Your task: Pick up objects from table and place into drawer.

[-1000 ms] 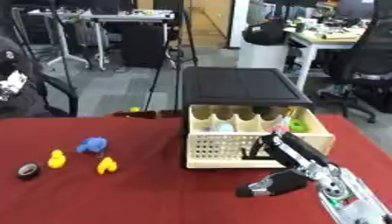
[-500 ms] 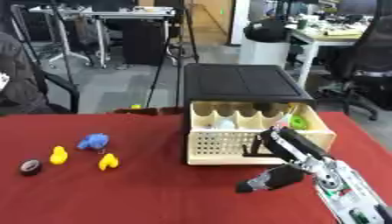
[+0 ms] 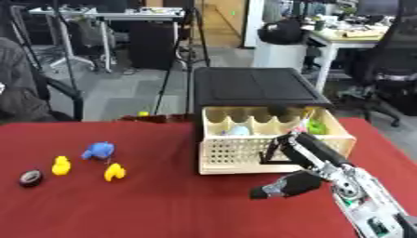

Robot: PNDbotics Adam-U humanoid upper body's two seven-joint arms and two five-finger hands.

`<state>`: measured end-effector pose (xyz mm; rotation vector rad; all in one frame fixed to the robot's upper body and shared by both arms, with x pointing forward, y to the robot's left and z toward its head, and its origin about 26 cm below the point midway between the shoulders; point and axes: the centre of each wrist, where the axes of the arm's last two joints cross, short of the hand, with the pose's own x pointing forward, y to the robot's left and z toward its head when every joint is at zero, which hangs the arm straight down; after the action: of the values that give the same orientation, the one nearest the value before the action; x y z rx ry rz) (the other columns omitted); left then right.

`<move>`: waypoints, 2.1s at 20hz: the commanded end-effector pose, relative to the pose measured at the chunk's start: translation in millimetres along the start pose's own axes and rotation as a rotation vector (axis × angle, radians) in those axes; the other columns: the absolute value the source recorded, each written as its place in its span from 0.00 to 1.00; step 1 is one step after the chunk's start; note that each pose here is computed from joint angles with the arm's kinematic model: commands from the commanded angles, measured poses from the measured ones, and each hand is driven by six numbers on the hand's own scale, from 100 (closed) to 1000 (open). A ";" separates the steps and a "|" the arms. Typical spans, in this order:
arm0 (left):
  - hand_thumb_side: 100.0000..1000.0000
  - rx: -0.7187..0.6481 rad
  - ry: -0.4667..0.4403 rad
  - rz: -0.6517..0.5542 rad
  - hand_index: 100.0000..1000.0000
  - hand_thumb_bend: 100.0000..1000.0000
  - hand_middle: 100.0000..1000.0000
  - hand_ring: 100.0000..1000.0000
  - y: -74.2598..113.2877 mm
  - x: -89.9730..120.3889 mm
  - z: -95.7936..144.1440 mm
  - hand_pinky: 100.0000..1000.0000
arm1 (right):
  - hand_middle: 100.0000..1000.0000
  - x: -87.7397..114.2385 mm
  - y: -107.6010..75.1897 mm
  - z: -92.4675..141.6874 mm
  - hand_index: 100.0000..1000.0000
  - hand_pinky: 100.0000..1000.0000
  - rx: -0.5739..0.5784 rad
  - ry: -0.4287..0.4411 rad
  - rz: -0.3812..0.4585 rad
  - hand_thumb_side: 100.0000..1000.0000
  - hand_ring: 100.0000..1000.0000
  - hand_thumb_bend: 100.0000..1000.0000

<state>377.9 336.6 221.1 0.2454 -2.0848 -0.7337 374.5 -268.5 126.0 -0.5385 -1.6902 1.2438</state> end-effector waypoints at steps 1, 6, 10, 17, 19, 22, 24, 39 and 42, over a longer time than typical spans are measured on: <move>0.46 0.006 -0.019 -0.038 0.60 0.00 0.35 0.21 12.6 8.2 -1.1 0.00 | 0.00 -10.3 0.8 -0.5 0.57 0.00 0.011 0.053 0.017 0.53 0.00 0.99; 0.46 0.005 -0.016 -0.035 0.60 0.00 0.35 0.21 11.7 7.1 -0.2 0.00 | 0.00 -12.4 -0.8 -9.0 0.58 0.00 0.015 0.069 0.033 0.53 0.00 0.99; 0.46 0.005 -0.016 -0.033 0.60 0.00 0.35 0.21 11.1 6.8 0.1 0.00 | 0.00 -14.4 -2.8 -13.2 0.59 0.00 0.016 0.077 0.054 0.54 0.00 0.99; 0.46 -0.002 -0.013 -0.030 0.60 0.00 0.35 0.21 9.5 5.3 0.7 0.00 | 0.00 -12.9 -10.0 -21.8 0.61 0.00 -0.010 0.072 0.080 0.56 0.00 0.99; 0.46 -0.004 -0.011 -0.029 0.60 0.00 0.35 0.21 8.8 4.7 0.8 0.00 | 0.00 -11.8 -12.3 -24.8 0.61 0.00 -0.019 0.068 0.084 0.57 0.00 0.98; 0.45 -0.008 -0.013 -0.028 0.60 0.00 0.35 0.21 8.0 4.5 0.2 0.00 | 0.00 -9.2 -15.5 -29.8 0.61 0.00 -0.032 0.059 0.084 0.58 0.00 0.98; 0.45 -0.010 -0.015 -0.028 0.60 0.00 0.35 0.21 7.3 4.4 -0.1 0.00 | 0.00 -6.7 -17.7 -33.3 0.61 0.00 -0.042 0.050 0.085 0.59 0.00 0.98; 0.45 -0.027 -0.036 -0.015 0.60 0.00 0.35 0.21 2.4 6.0 -4.4 0.00 | 0.00 -0.8 -42.4 -48.6 0.62 0.00 -0.148 0.039 0.103 0.66 0.00 0.96; 0.45 -0.029 -0.040 -0.015 0.60 0.00 0.35 0.21 2.2 6.5 -4.8 0.00 | 0.00 -4.1 -47.4 -48.2 0.62 0.00 -0.168 0.053 0.113 0.67 0.00 0.96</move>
<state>378.3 333.4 214.7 0.2126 -2.0797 -0.7628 423.1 -259.3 152.7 -0.7124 -1.7260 1.1739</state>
